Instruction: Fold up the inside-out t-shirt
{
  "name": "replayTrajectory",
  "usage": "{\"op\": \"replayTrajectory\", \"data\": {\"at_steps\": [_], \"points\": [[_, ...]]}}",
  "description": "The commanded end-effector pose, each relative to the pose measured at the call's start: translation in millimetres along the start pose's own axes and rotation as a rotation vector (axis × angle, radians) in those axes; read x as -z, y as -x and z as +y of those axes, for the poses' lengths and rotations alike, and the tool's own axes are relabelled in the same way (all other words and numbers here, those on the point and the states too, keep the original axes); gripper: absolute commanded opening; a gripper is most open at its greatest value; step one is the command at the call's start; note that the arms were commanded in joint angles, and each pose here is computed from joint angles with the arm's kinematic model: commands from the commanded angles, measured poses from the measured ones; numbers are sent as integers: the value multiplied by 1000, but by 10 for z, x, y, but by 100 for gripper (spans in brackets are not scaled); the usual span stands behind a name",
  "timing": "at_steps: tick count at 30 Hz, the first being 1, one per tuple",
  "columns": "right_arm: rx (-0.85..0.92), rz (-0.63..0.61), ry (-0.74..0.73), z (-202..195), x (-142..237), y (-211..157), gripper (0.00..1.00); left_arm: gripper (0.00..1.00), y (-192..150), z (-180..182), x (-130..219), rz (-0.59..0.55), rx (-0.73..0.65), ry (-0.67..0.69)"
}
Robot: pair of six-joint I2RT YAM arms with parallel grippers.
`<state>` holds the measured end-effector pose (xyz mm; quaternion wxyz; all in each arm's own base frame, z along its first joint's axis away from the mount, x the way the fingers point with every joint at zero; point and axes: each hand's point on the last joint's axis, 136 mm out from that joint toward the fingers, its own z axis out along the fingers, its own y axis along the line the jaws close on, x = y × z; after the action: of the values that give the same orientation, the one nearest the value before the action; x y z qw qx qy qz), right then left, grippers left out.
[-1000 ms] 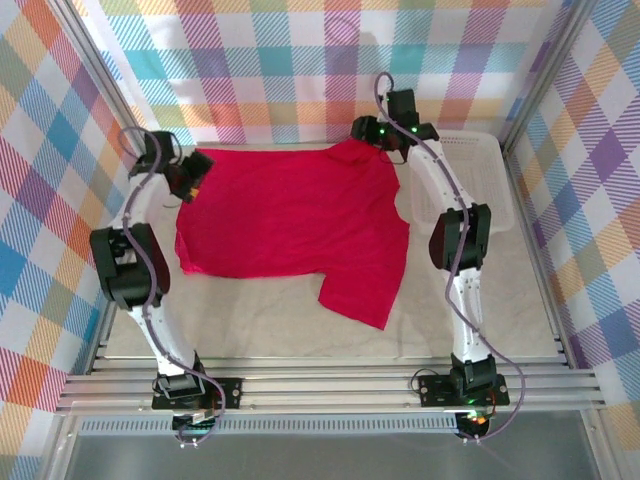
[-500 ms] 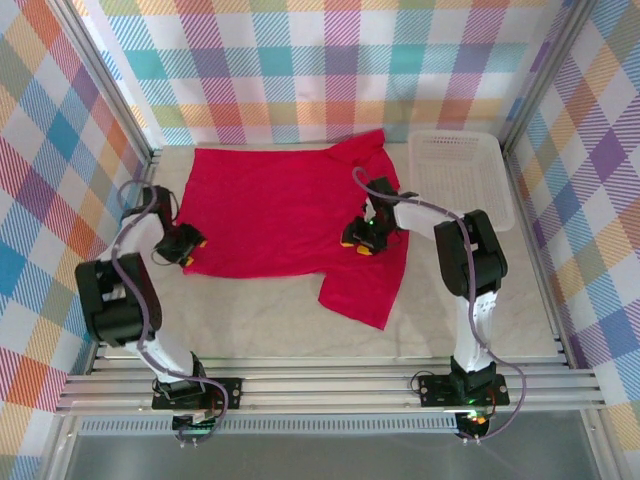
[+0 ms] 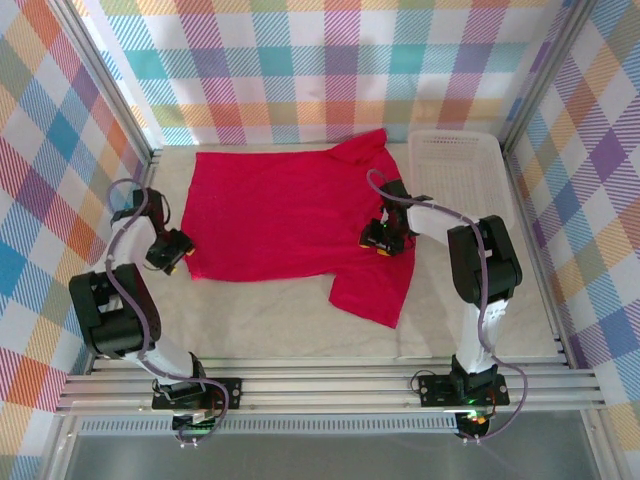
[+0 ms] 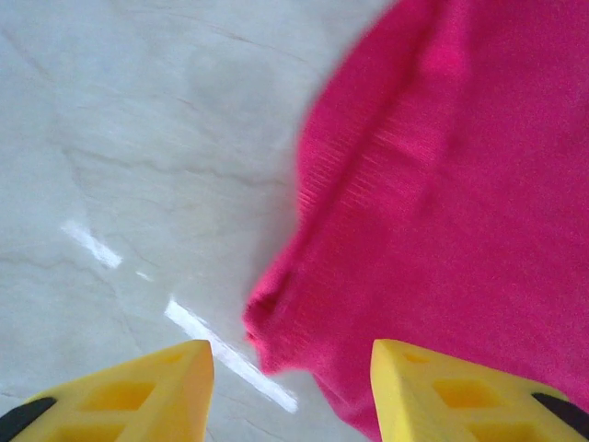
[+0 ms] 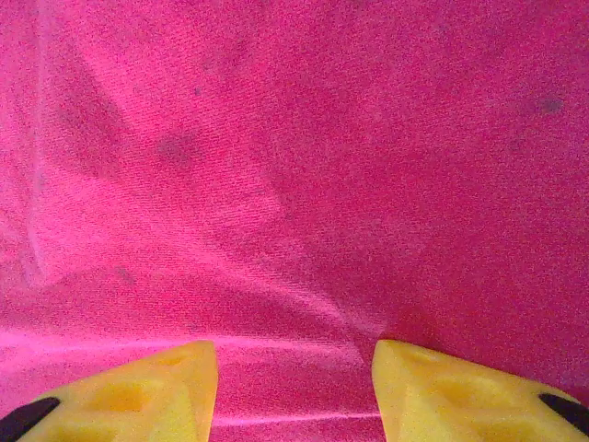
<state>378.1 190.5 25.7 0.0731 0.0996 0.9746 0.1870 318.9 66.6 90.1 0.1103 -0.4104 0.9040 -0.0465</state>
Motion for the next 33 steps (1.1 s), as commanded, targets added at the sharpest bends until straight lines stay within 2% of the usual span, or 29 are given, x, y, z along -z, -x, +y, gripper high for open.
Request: {"op": "replayTrajectory", "data": {"at_steps": [1,4,6,9,12,20,25,29,33], "points": [[15,5,-15,-31,76,-24,45,46,-149,-293,208,-21,-150,-27],[29,-3,21,81,188,-4,46,41,-270,-288,126,-13,-249,77],[38,-17,35,136,265,17,46,37,-268,-206,102,-13,-266,145],[45,-33,59,221,377,53,46,36,-186,-105,140,-53,-284,227],[53,-47,87,319,487,88,46,37,-178,-102,122,-59,-309,262],[69,-71,124,514,623,156,47,36,-264,-75,-193,-5,-328,309],[77,-69,138,613,585,159,47,35,-260,-9,-318,9,-337,359],[57,-44,141,618,409,146,47,30,-242,32,-382,9,-339,391],[33,-12,115,496,179,99,46,15,-187,62,-401,1,-347,432]]}}
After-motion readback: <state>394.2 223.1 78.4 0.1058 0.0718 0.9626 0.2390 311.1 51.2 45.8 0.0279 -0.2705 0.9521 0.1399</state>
